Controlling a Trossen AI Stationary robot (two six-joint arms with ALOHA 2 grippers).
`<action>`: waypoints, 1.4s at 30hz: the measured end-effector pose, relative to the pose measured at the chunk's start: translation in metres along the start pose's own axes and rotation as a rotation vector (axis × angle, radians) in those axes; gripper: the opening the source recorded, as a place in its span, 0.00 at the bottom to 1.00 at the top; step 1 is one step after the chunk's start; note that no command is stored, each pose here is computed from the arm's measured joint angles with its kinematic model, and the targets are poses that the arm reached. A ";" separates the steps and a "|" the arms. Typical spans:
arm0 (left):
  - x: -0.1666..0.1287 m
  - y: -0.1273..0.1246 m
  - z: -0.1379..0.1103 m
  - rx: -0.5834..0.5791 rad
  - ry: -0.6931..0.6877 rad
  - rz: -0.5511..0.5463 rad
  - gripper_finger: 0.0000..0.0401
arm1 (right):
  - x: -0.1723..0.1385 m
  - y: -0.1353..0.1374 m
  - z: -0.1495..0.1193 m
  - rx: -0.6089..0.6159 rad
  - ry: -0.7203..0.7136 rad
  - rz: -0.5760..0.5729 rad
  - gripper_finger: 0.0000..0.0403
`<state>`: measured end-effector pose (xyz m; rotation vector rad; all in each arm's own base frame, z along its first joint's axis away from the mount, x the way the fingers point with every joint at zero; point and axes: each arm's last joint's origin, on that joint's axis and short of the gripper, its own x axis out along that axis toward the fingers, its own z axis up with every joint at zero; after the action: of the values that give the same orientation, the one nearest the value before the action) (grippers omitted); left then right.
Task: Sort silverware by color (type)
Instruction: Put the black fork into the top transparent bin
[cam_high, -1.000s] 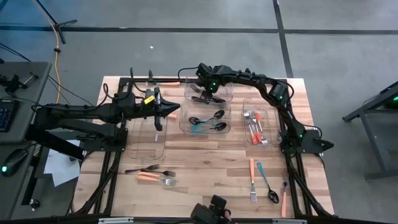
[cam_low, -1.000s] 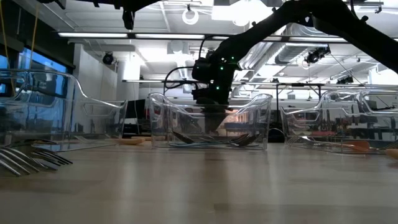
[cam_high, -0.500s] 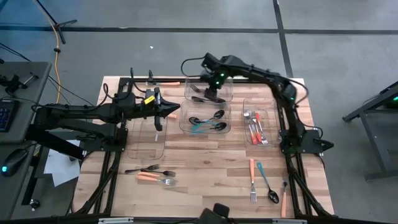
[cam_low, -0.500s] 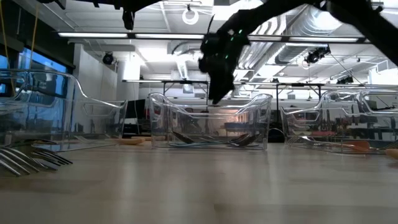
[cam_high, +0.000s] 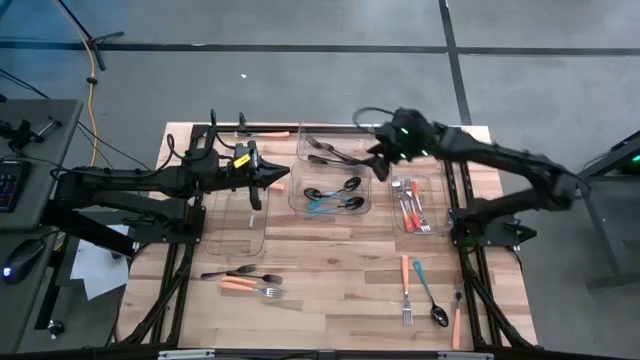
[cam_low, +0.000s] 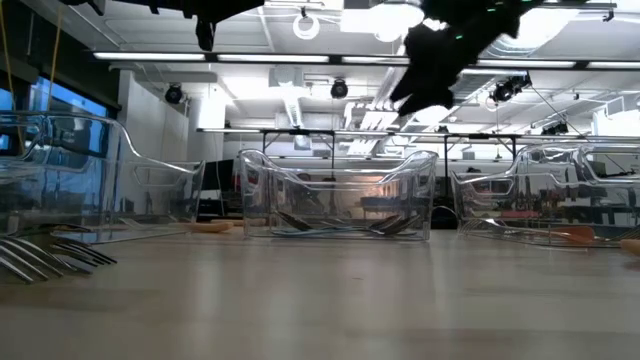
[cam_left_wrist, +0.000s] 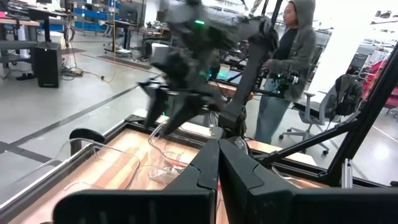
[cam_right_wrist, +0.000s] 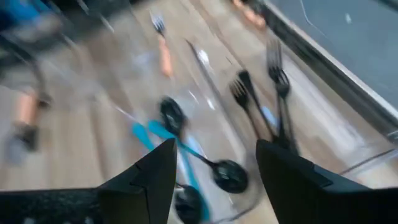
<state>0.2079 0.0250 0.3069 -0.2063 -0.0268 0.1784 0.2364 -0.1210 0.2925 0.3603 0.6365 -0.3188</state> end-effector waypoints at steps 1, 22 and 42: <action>0.000 0.000 0.000 0.000 0.000 0.000 0.00 | -0.006 0.003 -0.008 0.014 -0.051 0.016 0.50; 0.000 0.000 0.000 -0.044 -0.001 0.002 0.00 | -0.032 0.062 -0.034 -0.139 -0.553 0.367 0.50; 0.000 0.001 -0.003 -0.042 0.029 0.009 0.00 | -0.037 0.089 -0.038 -0.182 -0.587 0.332 0.45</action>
<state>0.2078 0.0251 0.3040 -0.2505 -0.0013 0.1836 0.2236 -0.0189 0.3072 0.1773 0.0225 -0.0376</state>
